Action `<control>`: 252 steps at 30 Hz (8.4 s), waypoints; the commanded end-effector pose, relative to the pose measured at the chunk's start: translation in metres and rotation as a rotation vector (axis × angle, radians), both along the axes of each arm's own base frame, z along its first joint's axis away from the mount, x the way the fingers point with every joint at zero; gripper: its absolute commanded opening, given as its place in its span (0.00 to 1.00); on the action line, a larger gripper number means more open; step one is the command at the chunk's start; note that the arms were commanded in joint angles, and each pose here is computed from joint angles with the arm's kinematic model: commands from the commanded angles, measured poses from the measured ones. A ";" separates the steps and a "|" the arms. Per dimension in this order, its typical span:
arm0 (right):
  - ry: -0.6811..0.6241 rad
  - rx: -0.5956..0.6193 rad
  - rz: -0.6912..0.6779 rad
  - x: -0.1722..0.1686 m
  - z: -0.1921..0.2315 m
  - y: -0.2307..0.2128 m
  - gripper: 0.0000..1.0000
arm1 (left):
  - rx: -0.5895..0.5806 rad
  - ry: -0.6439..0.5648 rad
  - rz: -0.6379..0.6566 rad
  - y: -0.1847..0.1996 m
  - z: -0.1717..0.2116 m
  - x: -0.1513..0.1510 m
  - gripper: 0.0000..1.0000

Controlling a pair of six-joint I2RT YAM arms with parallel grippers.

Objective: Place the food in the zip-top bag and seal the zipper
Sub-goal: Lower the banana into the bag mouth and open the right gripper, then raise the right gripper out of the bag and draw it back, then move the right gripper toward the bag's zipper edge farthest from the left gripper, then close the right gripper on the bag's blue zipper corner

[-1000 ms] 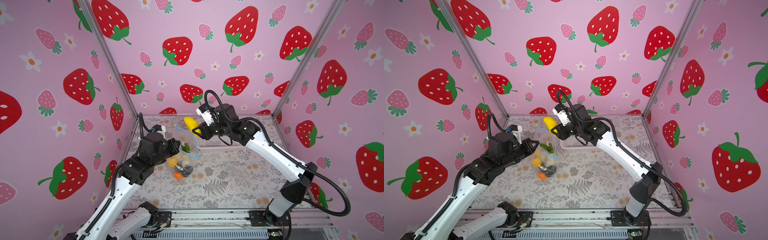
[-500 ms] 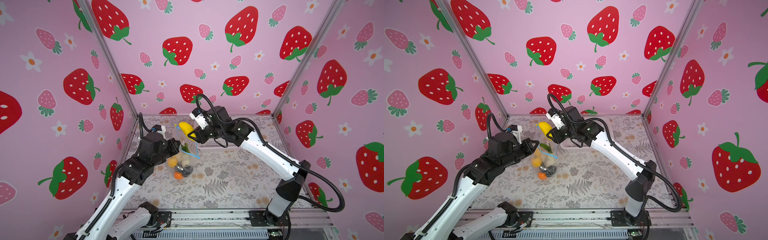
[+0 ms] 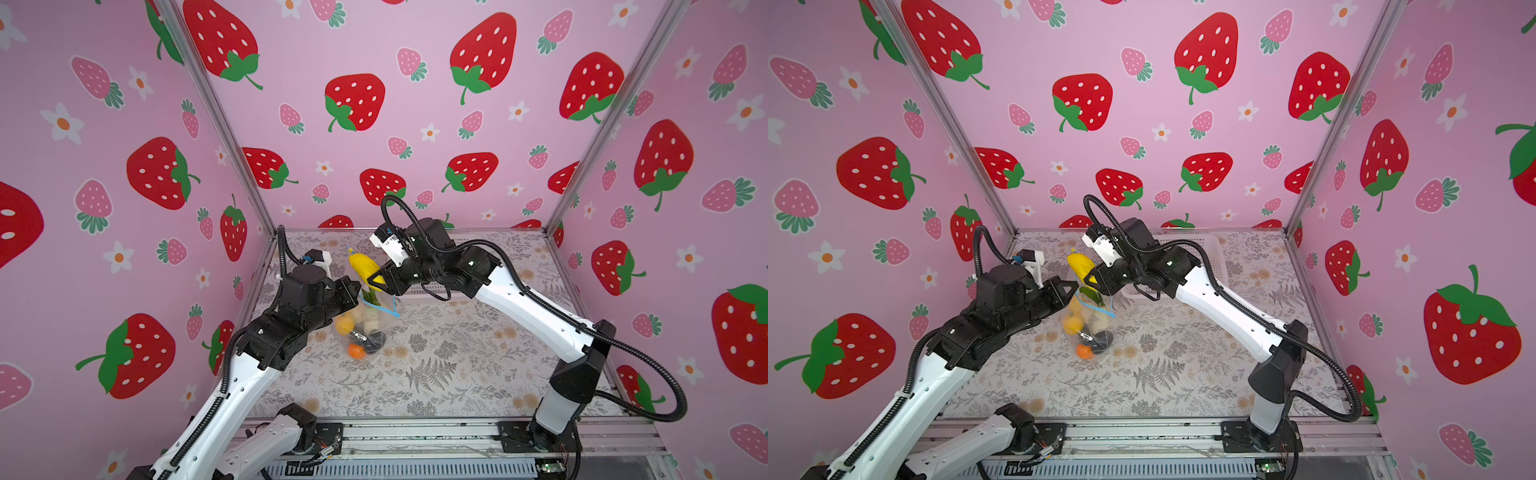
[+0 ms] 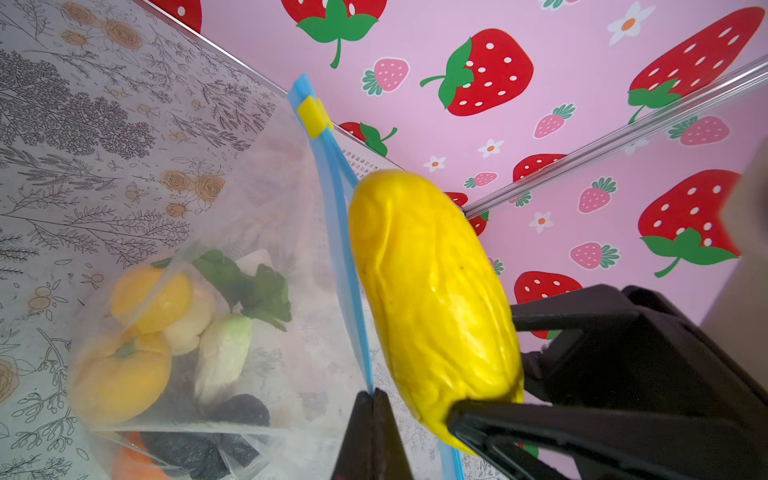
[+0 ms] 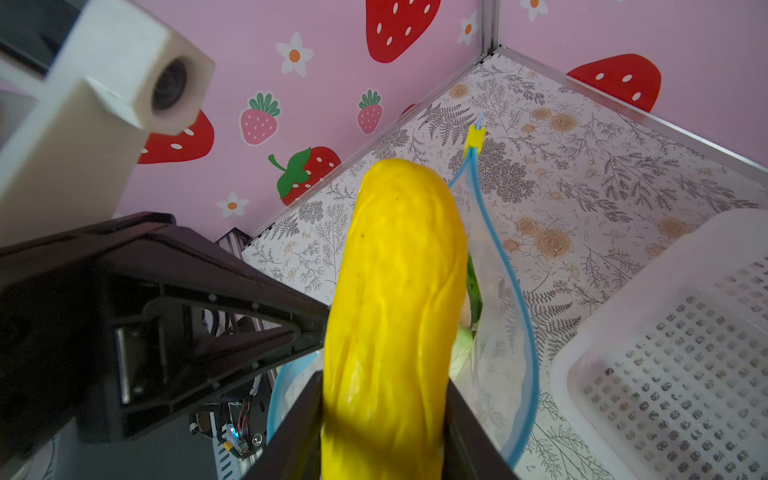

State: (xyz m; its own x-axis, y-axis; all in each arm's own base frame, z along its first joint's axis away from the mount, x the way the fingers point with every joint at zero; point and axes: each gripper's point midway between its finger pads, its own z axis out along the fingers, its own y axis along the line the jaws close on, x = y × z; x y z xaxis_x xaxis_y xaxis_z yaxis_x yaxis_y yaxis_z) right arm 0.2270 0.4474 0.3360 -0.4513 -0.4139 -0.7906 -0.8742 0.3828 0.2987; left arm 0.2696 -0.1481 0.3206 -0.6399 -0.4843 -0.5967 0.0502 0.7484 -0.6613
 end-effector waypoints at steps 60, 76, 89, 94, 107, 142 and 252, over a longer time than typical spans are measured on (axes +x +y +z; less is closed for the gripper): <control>-0.174 -0.253 -0.214 0.051 -0.036 -0.021 0.67 | -0.003 -0.032 0.006 0.000 0.013 0.005 0.00; -0.226 -0.121 -0.220 0.043 0.002 -0.029 0.63 | 0.004 -0.027 0.009 0.001 0.010 0.005 0.00; -0.325 0.125 -0.216 0.015 0.028 -0.063 0.65 | 0.004 -0.027 0.011 0.002 0.008 0.004 0.00; -0.345 0.094 -0.261 0.015 0.006 -0.082 0.65 | 0.003 -0.028 0.010 0.002 0.007 0.004 0.00; -0.183 0.173 -0.357 0.030 -0.048 -0.125 0.58 | 0.003 -0.018 0.010 0.000 0.004 0.005 0.00; 0.132 0.014 -0.406 0.057 -0.205 -0.156 0.57 | -0.003 -0.016 -0.004 -0.004 0.007 0.009 0.00; -0.358 0.411 0.052 -0.051 -0.007 -0.109 0.56 | -0.012 -0.022 -0.025 -0.010 0.014 0.012 0.00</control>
